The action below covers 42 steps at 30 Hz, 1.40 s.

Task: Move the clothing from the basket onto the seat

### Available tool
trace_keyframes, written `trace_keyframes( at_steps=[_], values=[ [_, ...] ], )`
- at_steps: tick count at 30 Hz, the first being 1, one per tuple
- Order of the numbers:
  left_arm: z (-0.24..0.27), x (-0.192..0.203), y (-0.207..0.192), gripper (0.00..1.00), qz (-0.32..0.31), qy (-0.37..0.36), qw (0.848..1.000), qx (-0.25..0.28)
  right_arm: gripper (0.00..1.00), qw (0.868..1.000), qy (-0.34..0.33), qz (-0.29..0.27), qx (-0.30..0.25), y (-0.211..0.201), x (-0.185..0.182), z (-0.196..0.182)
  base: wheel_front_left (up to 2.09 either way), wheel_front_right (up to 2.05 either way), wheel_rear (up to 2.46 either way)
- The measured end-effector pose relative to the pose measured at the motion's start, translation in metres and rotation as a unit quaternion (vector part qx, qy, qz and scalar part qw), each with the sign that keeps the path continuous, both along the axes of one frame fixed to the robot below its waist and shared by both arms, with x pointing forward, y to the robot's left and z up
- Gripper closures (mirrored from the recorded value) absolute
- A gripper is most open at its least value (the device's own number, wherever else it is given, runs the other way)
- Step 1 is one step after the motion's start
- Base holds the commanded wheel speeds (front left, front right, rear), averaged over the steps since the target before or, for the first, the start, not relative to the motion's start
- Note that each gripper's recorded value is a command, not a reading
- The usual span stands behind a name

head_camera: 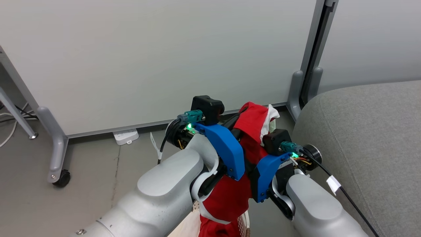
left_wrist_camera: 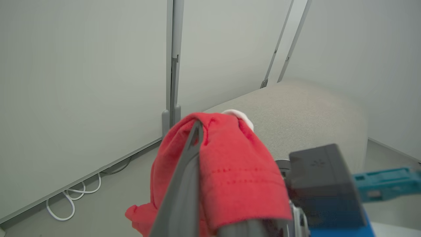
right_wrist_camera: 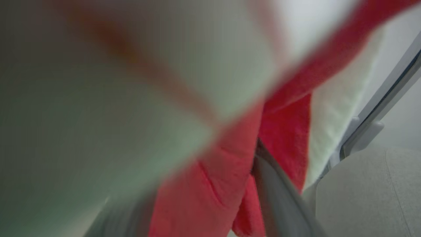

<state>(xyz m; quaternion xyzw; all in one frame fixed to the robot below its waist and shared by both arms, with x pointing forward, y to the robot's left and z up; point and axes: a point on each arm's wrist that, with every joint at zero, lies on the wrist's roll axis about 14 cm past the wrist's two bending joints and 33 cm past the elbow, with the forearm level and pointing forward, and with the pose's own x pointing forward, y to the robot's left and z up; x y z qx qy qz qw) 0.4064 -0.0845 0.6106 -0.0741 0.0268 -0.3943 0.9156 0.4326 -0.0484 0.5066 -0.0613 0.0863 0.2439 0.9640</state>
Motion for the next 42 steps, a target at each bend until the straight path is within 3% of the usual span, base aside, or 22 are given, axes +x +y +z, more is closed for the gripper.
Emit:
trace_keyframes(
  at_steps=[2,36,37,38,39,42],
  values=[
    [-0.001,-0.001,0.000,1.00,-0.001,0.000,1.000,0.001,1.00,1.000,-0.003,0.002,0.002,0.001,0.001,0.001,0.00,0.00,0.00],
    [-0.010,0.008,0.004,1.00,0.015,0.011,1.000,-0.002,1.00,1.000,-0.007,0.008,0.012,0.000,-0.003,-0.007,0.00,0.00,0.00],
    [-0.008,0.009,0.005,0.82,0.016,0.007,1.000,-0.005,1.00,1.000,-0.009,0.008,0.011,0.000,-0.002,-0.006,0.00,0.00,0.00],
    [-0.006,0.010,0.005,0.25,0.017,0.001,1.000,-0.006,1.00,1.000,-0.011,0.008,0.011,0.000,-0.001,-0.005,0.00,0.00,0.00],
    [-0.005,0.010,0.005,0.00,0.018,-0.003,1.000,-0.005,1.00,1.000,-0.012,0.008,0.012,0.000,-0.001,-0.004,0.00,0.00,0.00],
    [-0.005,0.011,0.006,0.00,0.019,-0.006,1.000,-0.004,1.00,1.000,-0.010,0.009,0.011,0.000,-0.001,-0.005,0.00,0.00,0.00]
  ],
)
